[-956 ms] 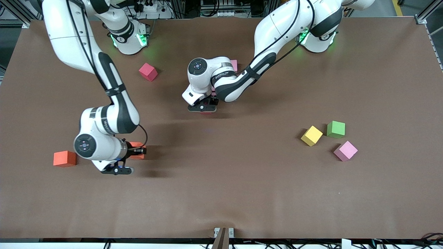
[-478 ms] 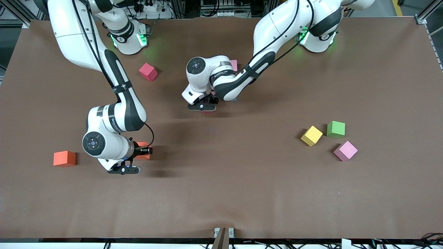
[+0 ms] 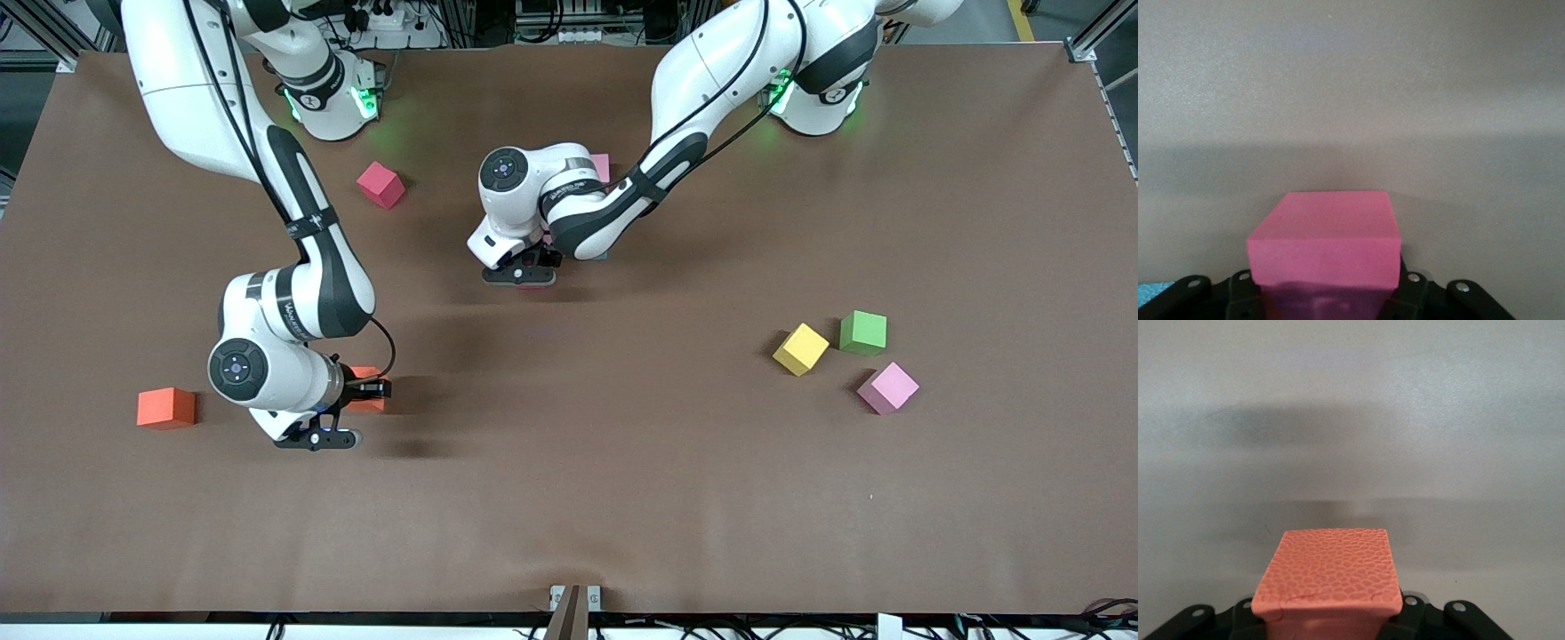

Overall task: Form number 2 with 11 blocks
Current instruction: 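Lower hot pink onto the figure while the right gripper grasps orange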

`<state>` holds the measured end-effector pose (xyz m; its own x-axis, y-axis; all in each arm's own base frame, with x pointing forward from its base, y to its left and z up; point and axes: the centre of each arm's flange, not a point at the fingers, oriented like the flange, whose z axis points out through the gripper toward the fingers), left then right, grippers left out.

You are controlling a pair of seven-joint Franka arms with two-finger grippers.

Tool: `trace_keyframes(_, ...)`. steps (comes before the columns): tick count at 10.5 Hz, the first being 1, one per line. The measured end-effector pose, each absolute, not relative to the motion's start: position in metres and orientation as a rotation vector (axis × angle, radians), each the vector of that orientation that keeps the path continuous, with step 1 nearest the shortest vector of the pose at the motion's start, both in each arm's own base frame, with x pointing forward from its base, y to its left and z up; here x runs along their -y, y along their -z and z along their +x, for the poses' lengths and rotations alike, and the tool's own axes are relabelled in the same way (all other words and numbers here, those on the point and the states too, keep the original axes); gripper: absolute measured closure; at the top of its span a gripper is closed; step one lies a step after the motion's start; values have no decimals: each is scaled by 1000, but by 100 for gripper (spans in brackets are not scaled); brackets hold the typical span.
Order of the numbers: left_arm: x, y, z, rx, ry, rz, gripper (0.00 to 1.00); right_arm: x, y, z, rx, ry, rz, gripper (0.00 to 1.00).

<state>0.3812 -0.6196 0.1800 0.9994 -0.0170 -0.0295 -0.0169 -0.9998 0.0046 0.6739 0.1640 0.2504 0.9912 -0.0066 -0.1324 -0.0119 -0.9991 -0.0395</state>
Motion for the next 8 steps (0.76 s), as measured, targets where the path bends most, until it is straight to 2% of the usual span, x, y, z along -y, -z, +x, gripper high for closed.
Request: trace_keyframes(8, 624, -181, 376, 37, 47, 3123, 39, -214, -251, 659, 99, -228, -3097, 44)
